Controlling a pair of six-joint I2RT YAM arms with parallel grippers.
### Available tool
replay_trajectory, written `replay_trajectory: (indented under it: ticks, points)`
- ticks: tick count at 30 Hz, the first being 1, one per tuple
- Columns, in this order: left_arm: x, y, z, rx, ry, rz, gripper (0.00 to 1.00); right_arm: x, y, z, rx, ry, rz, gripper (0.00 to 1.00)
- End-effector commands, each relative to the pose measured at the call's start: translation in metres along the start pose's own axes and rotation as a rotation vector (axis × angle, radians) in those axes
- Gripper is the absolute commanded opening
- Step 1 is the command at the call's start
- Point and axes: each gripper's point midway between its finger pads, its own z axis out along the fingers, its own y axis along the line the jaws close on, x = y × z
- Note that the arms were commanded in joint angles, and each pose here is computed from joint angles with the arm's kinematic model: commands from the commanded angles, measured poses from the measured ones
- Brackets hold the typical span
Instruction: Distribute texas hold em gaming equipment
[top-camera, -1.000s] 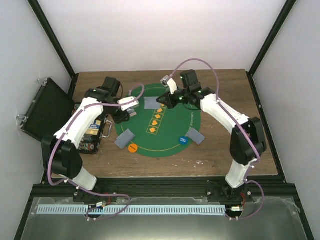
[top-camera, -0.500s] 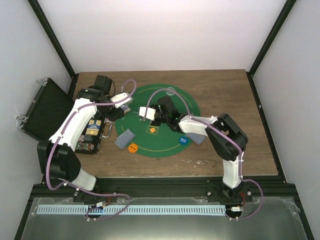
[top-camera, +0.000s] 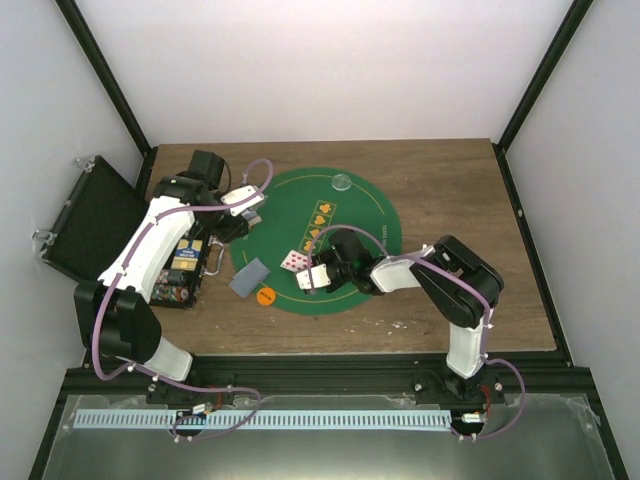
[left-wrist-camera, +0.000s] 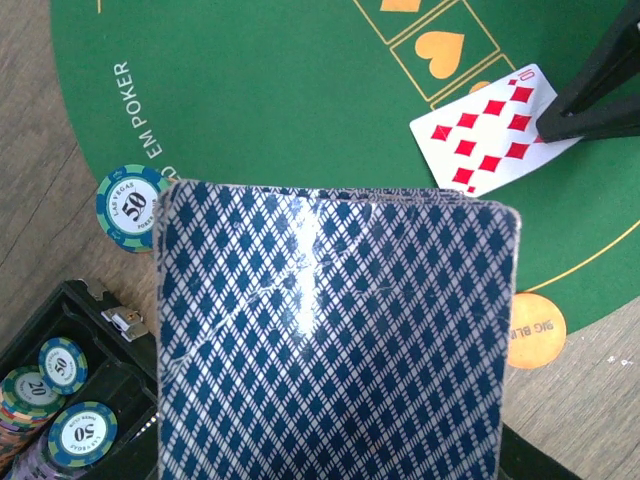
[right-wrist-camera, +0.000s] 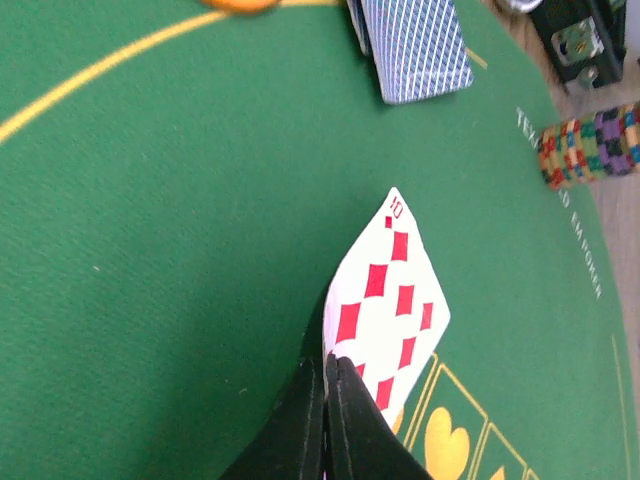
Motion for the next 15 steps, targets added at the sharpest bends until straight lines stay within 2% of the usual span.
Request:
replay_trajectory:
  ticks: [1, 4, 15]
  points:
    - [-0.001, -0.002, -0.004, 0.009, -0.015, 0.011, 0.45, -0.025, -0.004, -0.012, -0.031, -0.094, -0.067, 0.01]
    - [-0.002, -0.002, -0.003, 0.01, -0.017, 0.011, 0.45, -0.028, 0.003, -0.011, -0.092, -0.11, -0.046, 0.01]
    - [-0.002, -0.003, -0.006, 0.011, -0.019, 0.014, 0.45, -0.016, -0.006, -0.003, -0.071, -0.063, -0.037, 0.01]
